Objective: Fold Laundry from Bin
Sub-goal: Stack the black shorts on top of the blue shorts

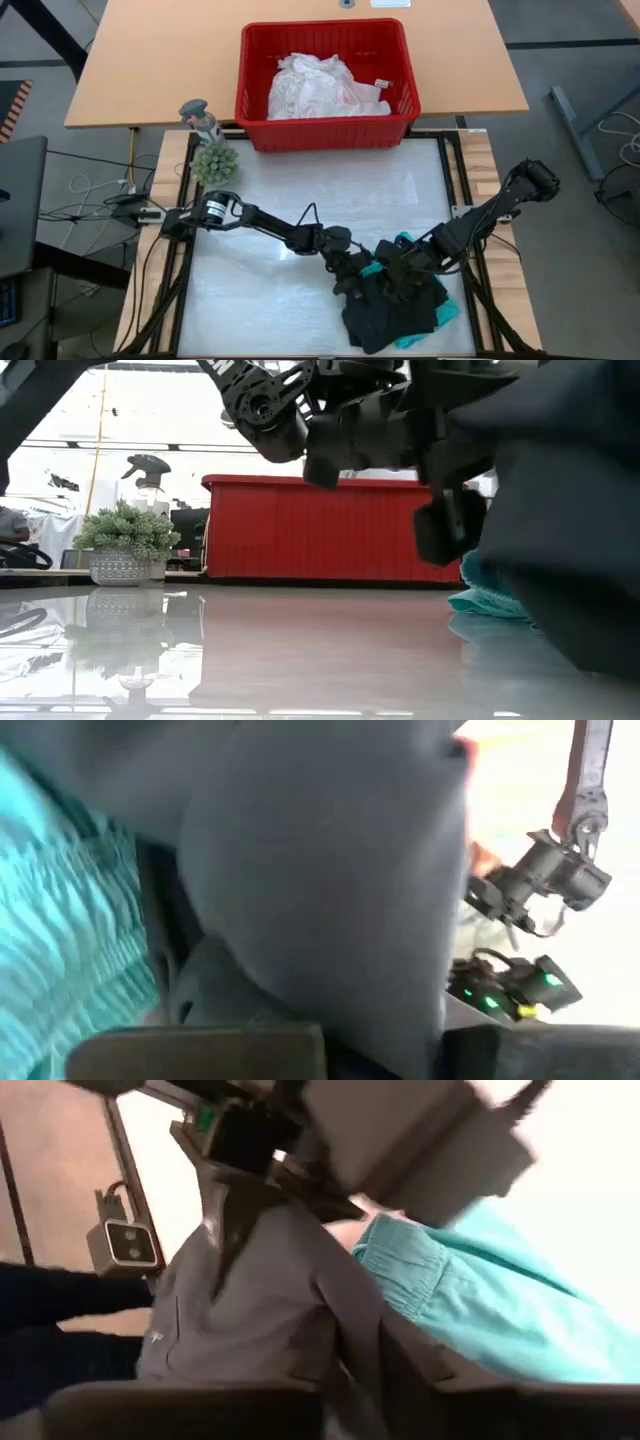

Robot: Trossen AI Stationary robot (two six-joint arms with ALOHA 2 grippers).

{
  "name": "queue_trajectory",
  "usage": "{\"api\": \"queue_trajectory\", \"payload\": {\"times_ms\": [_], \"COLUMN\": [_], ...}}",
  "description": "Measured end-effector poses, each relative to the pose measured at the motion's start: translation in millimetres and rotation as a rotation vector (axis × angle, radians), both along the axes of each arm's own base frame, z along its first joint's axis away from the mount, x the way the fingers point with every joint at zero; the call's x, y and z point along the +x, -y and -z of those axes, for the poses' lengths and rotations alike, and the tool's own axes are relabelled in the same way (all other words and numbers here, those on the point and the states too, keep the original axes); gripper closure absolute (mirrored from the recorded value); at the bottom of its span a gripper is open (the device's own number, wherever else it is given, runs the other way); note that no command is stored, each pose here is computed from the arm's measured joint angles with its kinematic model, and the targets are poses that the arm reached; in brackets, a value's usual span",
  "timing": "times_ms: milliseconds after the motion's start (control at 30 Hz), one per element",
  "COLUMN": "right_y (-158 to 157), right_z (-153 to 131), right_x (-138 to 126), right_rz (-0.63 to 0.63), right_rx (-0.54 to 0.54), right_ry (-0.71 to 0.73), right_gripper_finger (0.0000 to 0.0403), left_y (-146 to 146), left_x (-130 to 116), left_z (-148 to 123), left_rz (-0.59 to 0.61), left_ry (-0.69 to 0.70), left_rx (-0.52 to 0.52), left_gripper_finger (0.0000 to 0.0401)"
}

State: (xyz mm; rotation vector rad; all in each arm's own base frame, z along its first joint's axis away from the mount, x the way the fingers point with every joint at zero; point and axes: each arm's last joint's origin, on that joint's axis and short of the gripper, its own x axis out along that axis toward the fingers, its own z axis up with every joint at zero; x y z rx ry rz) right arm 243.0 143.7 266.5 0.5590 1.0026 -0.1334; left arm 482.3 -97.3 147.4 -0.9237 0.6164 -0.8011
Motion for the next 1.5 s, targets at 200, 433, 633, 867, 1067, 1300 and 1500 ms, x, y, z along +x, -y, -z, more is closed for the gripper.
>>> {"api": "queue_trajectory", "payload": {"times_ms": [200,433,633,867,1067,1300,1500], "right_y": [13,3,-16,-15,-21,-20,-18], "right_z": [9,13,28,52,64,80,82], "right_x": [-14,-37,-61,-74,-67,-64,-61], "right_rz": [0.163,0.350,0.573,0.694,0.601,0.590,0.504], "right_rx": [-0.039,-0.024,0.042,0.021,0.066,0.036,0.029], "right_ry": [-0.199,-0.333,-0.364,-0.345,-0.302,-0.324,-0.364], "right_gripper_finger": [0.0229,0.0142,0.0127,0.0126,0.0126,0.0126,0.0133], "left_y": [-5,-10,-20,-22,-23,-24,-24], "left_x": [-9,-15,-14,-13,-13,-13,-13], "left_z": [15,28,29,29,29,29,29], "left_rz": [0.201,0.208,0.171,0.159,0.159,0.151,0.136], "left_ry": [-0.249,-0.337,-0.331,-0.330,-0.333,-0.344,-0.351], "left_rx": [-0.052,0.002,0.018,0.021,0.018,0.013,0.013], "left_gripper_finger": [0.0391,0.0392,0.0392,0.0392,0.0392,0.0392,0.0392]}}
